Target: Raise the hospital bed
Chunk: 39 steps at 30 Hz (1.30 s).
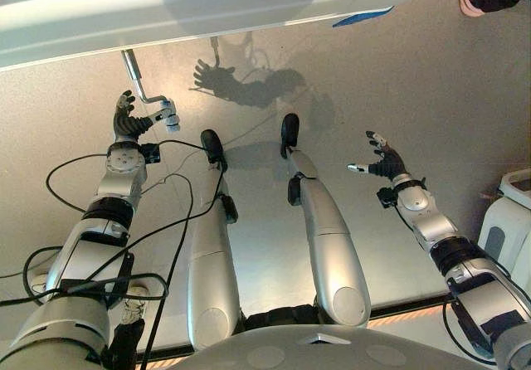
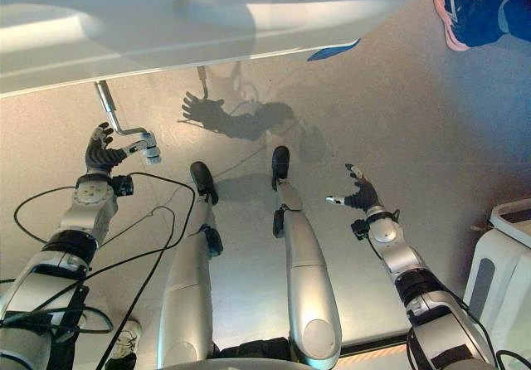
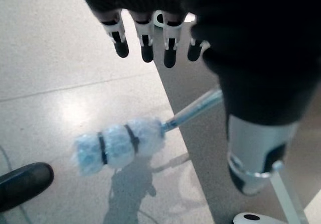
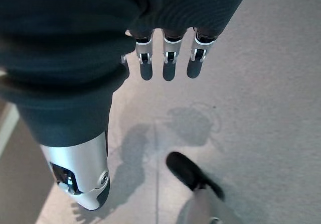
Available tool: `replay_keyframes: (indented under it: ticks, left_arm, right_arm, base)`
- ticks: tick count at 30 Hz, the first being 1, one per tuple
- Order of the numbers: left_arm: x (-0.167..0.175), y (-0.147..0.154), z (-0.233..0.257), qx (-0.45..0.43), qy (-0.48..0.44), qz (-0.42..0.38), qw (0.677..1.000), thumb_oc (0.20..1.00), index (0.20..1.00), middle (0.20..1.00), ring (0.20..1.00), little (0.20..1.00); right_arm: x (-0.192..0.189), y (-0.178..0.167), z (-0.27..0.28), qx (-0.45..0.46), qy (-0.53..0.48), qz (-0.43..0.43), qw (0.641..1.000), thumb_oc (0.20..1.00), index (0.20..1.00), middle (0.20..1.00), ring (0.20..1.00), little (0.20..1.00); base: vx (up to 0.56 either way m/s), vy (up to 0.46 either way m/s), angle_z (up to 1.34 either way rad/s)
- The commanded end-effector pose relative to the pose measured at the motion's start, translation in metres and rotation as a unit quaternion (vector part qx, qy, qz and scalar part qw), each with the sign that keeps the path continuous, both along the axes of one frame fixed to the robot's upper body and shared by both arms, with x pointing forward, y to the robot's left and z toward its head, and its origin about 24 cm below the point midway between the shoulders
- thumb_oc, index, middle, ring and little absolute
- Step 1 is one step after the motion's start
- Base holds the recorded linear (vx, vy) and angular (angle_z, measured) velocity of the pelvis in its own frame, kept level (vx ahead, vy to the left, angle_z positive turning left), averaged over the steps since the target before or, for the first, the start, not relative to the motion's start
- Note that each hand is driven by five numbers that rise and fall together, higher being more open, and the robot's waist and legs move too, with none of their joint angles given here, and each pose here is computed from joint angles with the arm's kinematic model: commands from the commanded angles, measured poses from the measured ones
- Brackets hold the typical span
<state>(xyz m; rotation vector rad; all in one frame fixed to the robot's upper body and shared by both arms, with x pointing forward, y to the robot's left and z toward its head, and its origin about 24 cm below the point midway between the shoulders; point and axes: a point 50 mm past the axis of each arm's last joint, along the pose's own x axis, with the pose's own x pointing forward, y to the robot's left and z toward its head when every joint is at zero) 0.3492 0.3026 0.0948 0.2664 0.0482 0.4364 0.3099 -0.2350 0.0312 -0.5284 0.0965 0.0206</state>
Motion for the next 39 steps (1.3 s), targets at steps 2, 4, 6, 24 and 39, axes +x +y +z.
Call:
replay_keyframes:
  ticks: [2,4,6,24,39]
  left_arm:
    - [-0.006,0.029,0.019,0.006,-0.028,0.053,0.998,1.0,1.0,1.0,1.0,1.0]
    - [-0.005,0.033,0.026,0.01,-0.035,0.059,0.998,1.0,1.0,1.0,1.0,1.0]
    - [-0.003,0.036,0.032,0.014,-0.037,0.064,0.997,1.0,1.0,1.0,1.0,1.0]
    - [0.005,0.036,0.039,0.021,-0.018,0.057,0.998,1.0,1.0,1.0,1.0,1.0]
    - [0.005,0.029,0.015,-0.029,0.028,0.037,0.998,1.0,1.0,1.0,1.0,1.0]
  right_arm:
    - [-0.011,-0.001,-0.004,0.006,-0.004,0.009,1.0,1.0,1.0,1.0,1.0,1.0]
    - [-0.01,0.003,0.001,0.001,-0.012,0.024,1.0,1.0,1.0,1.0,1.0,1.0]
    - [-0.009,0.005,0.003,0.002,-0.016,0.03,0.999,1.0,1.0,1.0,1.0,1.0]
    - [0.0,0.021,0.018,-0.004,-0.047,0.069,0.996,1.0,1.0,1.0,1.0,1.0]
    - [0.003,0.026,0.025,-0.01,-0.053,0.085,0.995,1.0,1.0,1.0,1.0,1.0]
  base:
    - [0.0,0.0,0.0]
    - [0.0,-0.016,0.0]
    - [0.0,0.0,0.0]
    - [0.0,0.0,0.0]
    - [0.01,0.003,0.0]
